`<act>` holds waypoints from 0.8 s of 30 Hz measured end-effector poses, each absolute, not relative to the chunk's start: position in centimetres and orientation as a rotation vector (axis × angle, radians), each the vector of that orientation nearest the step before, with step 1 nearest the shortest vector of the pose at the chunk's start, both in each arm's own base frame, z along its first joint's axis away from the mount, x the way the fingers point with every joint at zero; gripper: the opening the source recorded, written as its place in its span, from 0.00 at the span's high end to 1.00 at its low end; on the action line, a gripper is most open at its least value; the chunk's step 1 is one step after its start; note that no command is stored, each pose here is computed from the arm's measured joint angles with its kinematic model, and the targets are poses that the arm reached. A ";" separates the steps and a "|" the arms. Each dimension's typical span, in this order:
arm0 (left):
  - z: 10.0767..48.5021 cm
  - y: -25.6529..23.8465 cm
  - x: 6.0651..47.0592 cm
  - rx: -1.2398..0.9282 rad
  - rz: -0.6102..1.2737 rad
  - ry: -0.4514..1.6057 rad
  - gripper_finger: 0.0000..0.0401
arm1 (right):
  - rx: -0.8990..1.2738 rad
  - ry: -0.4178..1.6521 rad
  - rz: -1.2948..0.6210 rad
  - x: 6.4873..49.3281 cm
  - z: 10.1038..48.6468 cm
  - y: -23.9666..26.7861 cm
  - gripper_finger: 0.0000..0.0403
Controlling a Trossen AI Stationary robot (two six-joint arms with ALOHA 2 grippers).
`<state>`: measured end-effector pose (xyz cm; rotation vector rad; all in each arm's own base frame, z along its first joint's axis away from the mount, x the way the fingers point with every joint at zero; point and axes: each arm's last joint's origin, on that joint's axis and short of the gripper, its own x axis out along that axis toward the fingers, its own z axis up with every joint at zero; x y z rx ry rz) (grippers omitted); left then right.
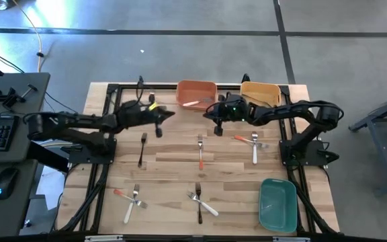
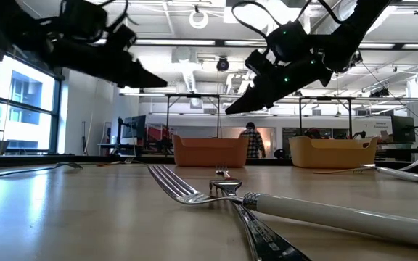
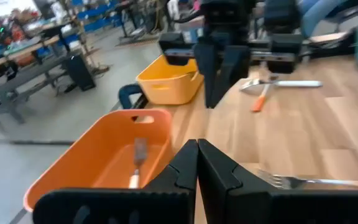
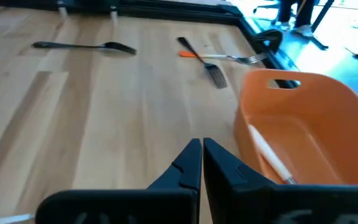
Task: Sort silverware by color (type)
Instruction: Put the orange fork into the green bin
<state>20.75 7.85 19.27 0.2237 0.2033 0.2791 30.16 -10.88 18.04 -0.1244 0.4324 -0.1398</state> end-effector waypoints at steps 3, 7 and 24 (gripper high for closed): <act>18.5 6.6 19.4 0.212 0.251 0.181 1.00 | -0.082 0.503 -0.113 29.9 18.1 -10.0 1.00; 17.7 5.4 18.2 0.184 0.221 0.133 1.00 | 0.013 0.702 -0.112 29.0 18.9 -8.7 1.00; 16.0 4.1 16.6 0.167 0.178 0.139 1.00 | 0.225 1.479 -0.403 23.0 17.8 -6.0 0.69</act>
